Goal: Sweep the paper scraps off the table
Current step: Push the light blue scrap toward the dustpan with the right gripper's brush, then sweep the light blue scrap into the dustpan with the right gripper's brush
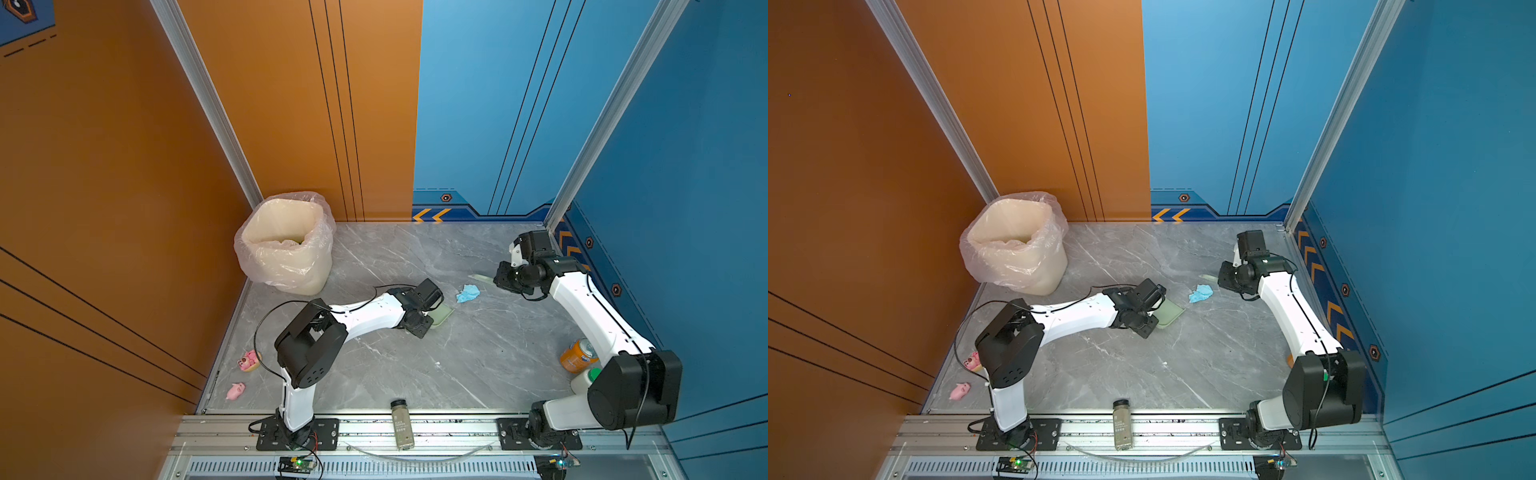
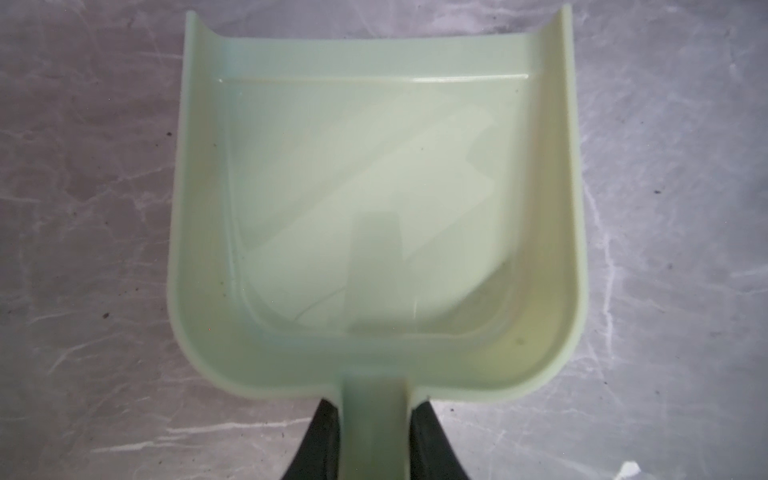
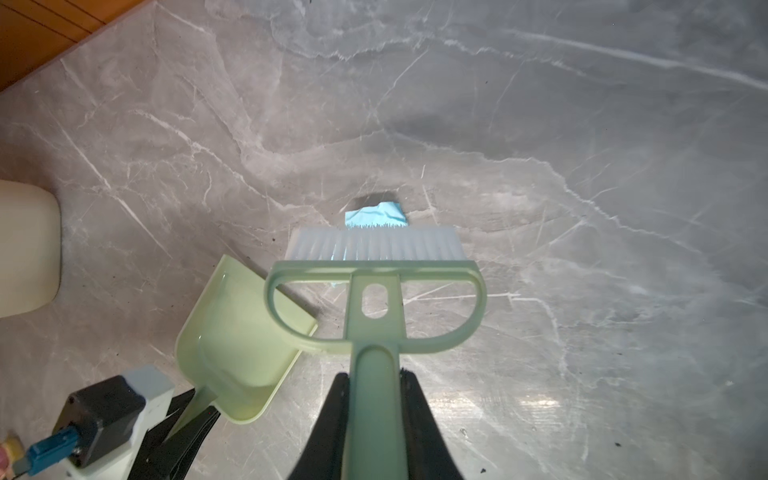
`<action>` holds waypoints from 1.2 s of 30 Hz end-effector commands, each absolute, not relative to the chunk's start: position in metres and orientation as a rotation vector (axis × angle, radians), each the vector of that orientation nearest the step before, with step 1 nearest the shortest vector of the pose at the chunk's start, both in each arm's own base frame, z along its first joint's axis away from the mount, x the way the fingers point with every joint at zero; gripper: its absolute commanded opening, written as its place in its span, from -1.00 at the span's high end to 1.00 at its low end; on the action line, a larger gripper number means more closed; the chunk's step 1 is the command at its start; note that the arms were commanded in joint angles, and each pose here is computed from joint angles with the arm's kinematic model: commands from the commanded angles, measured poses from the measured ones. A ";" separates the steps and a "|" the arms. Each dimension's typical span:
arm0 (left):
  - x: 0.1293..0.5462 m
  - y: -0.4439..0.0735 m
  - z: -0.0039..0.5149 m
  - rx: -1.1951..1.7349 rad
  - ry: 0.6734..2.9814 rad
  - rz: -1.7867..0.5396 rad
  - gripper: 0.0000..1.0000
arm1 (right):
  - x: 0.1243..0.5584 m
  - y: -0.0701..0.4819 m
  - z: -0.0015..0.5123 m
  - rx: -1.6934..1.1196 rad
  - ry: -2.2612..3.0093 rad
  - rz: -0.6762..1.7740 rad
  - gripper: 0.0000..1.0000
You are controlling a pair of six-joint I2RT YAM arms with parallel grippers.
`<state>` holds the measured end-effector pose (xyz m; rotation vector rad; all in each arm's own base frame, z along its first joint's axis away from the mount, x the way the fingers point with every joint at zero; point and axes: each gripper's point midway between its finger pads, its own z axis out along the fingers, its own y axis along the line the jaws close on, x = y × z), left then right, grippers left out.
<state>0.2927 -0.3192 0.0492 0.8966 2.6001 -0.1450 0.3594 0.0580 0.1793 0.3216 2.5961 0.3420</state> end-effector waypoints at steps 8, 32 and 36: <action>0.274 -0.336 0.045 1.021 2.590 -0.176 1.00 | 0.364 0.015 0.140 0.448 2.692 0.082 1.00; 0.280 -0.340 0.038 0.986 2.609 -0.156 1.00 | 0.319 0.080 0.098 0.216 2.854 0.187 1.00; 0.281 -0.340 0.037 0.982 2.610 -0.154 1.00 | 0.308 0.089 0.105 0.155 2.854 0.228 1.00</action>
